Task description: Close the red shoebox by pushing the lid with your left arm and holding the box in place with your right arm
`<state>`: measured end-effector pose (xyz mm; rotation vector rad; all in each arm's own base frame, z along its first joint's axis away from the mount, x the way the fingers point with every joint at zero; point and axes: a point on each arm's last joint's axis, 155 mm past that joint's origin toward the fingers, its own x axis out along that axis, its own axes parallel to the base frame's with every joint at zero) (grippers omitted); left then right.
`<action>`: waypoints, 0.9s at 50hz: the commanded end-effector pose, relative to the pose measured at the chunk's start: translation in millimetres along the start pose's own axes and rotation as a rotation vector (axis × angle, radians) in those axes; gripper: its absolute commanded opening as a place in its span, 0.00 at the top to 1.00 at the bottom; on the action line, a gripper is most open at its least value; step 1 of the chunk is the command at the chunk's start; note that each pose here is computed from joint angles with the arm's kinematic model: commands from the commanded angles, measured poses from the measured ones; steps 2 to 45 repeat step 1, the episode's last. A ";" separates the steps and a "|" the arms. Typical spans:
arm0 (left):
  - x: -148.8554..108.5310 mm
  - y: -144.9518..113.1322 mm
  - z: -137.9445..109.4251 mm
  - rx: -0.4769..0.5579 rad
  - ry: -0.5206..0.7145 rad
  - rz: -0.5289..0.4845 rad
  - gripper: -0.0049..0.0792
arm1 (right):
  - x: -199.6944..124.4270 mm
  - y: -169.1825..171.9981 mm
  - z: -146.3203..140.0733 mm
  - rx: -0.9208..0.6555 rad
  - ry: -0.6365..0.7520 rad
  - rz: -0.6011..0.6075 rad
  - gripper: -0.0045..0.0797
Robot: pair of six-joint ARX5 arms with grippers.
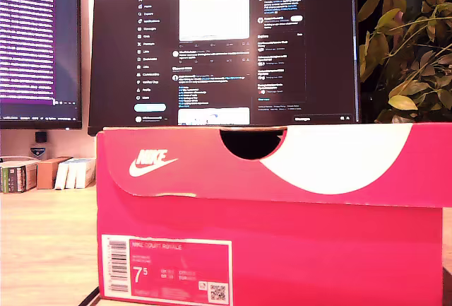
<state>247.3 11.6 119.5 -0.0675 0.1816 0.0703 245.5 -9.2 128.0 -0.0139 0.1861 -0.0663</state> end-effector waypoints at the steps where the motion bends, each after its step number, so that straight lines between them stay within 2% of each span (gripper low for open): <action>1: 3.0 2.0 -15.6 0.003 0.030 0.006 0.96 | 2.4 1.2 -8.3 -0.003 0.009 0.004 0.96; 45: 3.0 2.0 -15.6 0.003 0.030 0.006 0.96 | 2.4 1.2 -8.3 -0.003 0.009 0.004 0.96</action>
